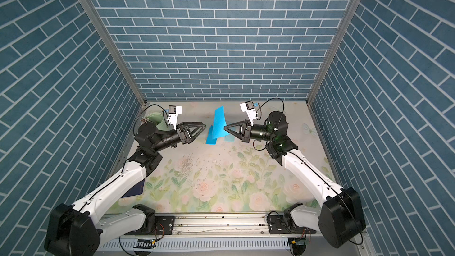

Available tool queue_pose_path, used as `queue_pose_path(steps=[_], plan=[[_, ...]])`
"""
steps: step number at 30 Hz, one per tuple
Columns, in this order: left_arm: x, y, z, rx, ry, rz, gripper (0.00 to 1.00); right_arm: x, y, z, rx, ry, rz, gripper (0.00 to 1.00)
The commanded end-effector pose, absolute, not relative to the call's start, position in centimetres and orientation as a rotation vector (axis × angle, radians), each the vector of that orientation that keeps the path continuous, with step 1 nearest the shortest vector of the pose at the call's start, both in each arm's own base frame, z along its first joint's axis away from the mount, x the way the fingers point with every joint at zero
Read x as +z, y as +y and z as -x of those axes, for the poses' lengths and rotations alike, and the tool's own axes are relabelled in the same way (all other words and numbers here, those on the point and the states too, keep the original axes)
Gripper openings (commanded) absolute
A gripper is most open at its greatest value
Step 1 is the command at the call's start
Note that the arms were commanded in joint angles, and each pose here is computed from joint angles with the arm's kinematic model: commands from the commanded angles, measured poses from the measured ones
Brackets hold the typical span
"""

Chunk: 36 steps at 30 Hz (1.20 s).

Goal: Fold the square paper along the opposite sides
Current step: Fold the paper.

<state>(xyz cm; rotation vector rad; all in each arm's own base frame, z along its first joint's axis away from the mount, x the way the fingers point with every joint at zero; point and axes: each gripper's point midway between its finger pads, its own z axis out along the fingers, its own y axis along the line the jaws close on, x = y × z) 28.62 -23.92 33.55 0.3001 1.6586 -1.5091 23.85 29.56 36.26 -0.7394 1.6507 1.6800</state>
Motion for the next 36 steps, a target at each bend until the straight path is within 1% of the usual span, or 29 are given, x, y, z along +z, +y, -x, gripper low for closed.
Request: queue_pose_path(steps=[1, 8, 15, 16, 17, 19, 23, 26, 28, 32, 36], plan=[[35.8, -24.8, -26.9, -1.628, 1.560, -0.349, 1.00, 38.7, 29.6, -23.1, 1.691, 1.520, 0.821, 0.00], [36.7, -26.1, -25.9, -1.660, 1.537, -0.389, 1.00, 39.8, 30.2, -22.9, 1.734, 1.435, 0.854, 0.00], [37.5, -25.8, -25.7, -1.628, 1.522, -0.395, 1.00, 38.2, 30.3, -23.3, 1.714, 1.497, 0.861, 0.00], [37.6, -25.6, -25.6, -1.614, 1.521, -0.396, 0.98, 37.9, 30.2, -23.4, 1.706, 1.509, 0.857, 0.00], [37.8, -25.4, -25.7, -1.595, 1.522, -0.392, 0.95, 37.8, 30.0, -23.3, 1.701, 1.516, 0.856, 0.00], [37.9, -25.0, -25.8, -1.563, 1.526, -0.381, 0.86, 37.4, 29.9, -23.2, 1.697, 1.530, 0.852, 0.00], [38.1, -24.4, -26.0, -1.528, 1.531, -0.359, 0.58, 36.7, 29.6, -23.1, 1.686, 1.559, 0.845, 0.00], [37.9, -24.3, -26.2, -1.517, 1.538, -0.345, 0.44, 36.5, 29.4, -23.1, 1.678, 1.570, 0.838, 0.00], [38.0, -24.1, -26.3, -1.509, 1.535, -0.341, 0.39, 36.4, 29.3, -23.2, 1.669, 1.577, 0.835, 0.00], [37.5, -24.1, -26.8, -1.484, 1.566, -0.322, 0.15, 36.3, 29.1, -23.2, 1.656, 1.585, 0.829, 0.00], [36.9, -24.1, -27.1, -1.465, 1.596, -0.309, 0.00, 36.0, 29.1, -23.3, 1.649, 1.597, 0.826, 0.00]])
